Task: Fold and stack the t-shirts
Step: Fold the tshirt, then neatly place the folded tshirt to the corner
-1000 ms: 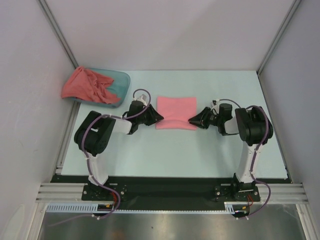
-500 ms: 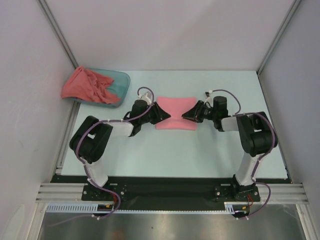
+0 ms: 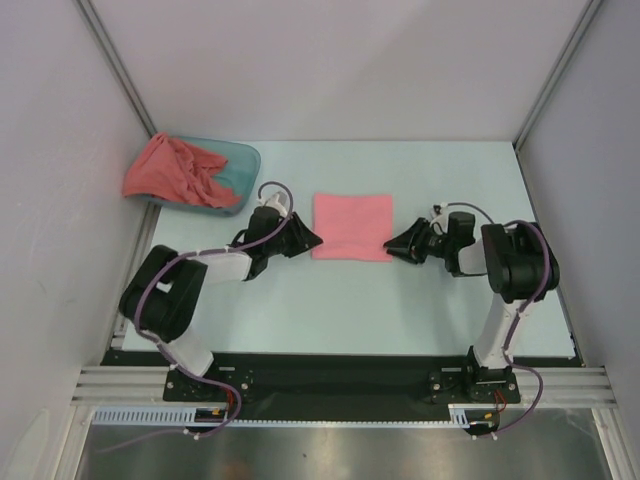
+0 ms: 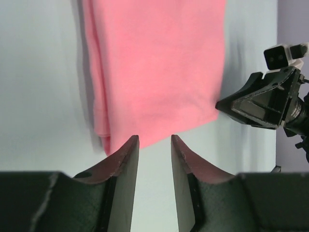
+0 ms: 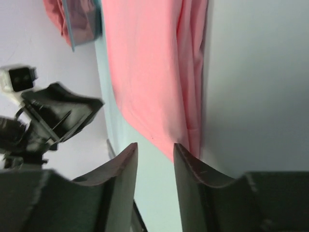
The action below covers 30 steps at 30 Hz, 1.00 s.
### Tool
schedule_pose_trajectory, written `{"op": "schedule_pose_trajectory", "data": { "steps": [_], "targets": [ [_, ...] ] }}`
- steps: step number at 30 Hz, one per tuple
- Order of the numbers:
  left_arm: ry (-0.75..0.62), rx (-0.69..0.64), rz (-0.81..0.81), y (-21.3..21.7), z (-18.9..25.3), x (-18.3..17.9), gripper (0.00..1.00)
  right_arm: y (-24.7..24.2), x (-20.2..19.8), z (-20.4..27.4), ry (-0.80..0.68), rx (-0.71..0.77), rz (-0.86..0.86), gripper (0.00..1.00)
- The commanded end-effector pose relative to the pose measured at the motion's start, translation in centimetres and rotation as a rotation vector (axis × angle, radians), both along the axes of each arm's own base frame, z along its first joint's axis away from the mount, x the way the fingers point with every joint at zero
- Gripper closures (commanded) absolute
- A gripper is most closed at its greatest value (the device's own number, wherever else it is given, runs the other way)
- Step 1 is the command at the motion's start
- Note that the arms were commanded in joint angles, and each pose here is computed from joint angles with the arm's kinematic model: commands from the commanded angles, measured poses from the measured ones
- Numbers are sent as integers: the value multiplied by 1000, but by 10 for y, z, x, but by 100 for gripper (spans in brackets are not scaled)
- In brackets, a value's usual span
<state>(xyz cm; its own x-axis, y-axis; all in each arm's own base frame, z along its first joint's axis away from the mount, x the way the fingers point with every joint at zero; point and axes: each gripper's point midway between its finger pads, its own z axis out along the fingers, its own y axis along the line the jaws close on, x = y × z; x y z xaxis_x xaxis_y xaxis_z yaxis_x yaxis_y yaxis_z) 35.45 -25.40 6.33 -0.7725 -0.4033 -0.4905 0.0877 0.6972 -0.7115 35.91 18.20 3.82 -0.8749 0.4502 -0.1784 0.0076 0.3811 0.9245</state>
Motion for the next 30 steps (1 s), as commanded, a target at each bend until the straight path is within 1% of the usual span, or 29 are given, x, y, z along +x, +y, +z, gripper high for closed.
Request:
{"op": "schedule_pose_trajectory", "data": {
  "steps": [1, 2, 3, 4, 5, 6, 7, 8, 9, 10, 11, 13, 14, 16, 17, 18, 21, 23, 30],
  "targets": [
    [-136, 74, 17, 19, 43, 2, 62, -20, 3, 30, -70, -68, 13, 55],
    [-125, 93, 21, 24, 42, -2, 61, -26, 6, 30, -108, -118, 21, 51],
    [-132, 100, 22, 28, 44, -3, 61, -29, 20, 42, -147, -146, 18, 48],
    [-138, 92, 23, 30, 48, -6, 61, -31, 15, 34, -88, -181, 31, 46],
    [-137, 67, 20, 32, 53, -13, 61, -36, 25, 32, -117, -237, 36, 42],
    [-140, 51, 19, 33, 58, -16, 61, -39, 40, 42, -145, -260, 32, 39],
    [-141, 33, 9, 31, 61, -21, 61, -41, 45, 39, -123, -280, 31, 36],
    [-166, 3, 4, 30, 73, -25, 61, -44, 54, 28, -96, -305, 24, 29],
    [-144, -21, -14, 28, 68, -35, 61, -46, 62, 24, -97, -321, 29, 28],
    [-144, -33, -15, 29, 69, -39, 61, -46, 83, 36, -118, -326, 23, 26],
    [-141, -39, -12, 32, 67, -47, 61, -46, 91, 19, -80, -327, 23, 25],
    [-144, -42, -11, 35, 65, -55, 61, -46, 121, 31, -117, -326, 11, 24],
    [-142, -35, -9, 40, 62, -62, 61, -49, 130, 20, -103, -345, 1, 24],
    [-129, -29, -17, 43, 58, -72, 61, -46, 137, 15, -103, -371, 28, 23],
    [-111, -28, -15, 46, 51, -79, 61, -40, 149, 26, -144, -378, 38, 23],
    [-129, -41, -17, 47, 56, -84, 61, -37, 151, 20, -142, -383, 51, 23],
    [-102, -40, -15, 52, 46, -97, 60, -34, 157, 13, -138, -408, 71, 23],
    [-109, -52, -14, 54, 48, -103, 61, -27, 154, 11, -140, -379, 94, 23],
    [-111, -108, -47, 47, 66, -109, 60, -15, 147, -12, -103, -362, 134, 27]
  ]
}}
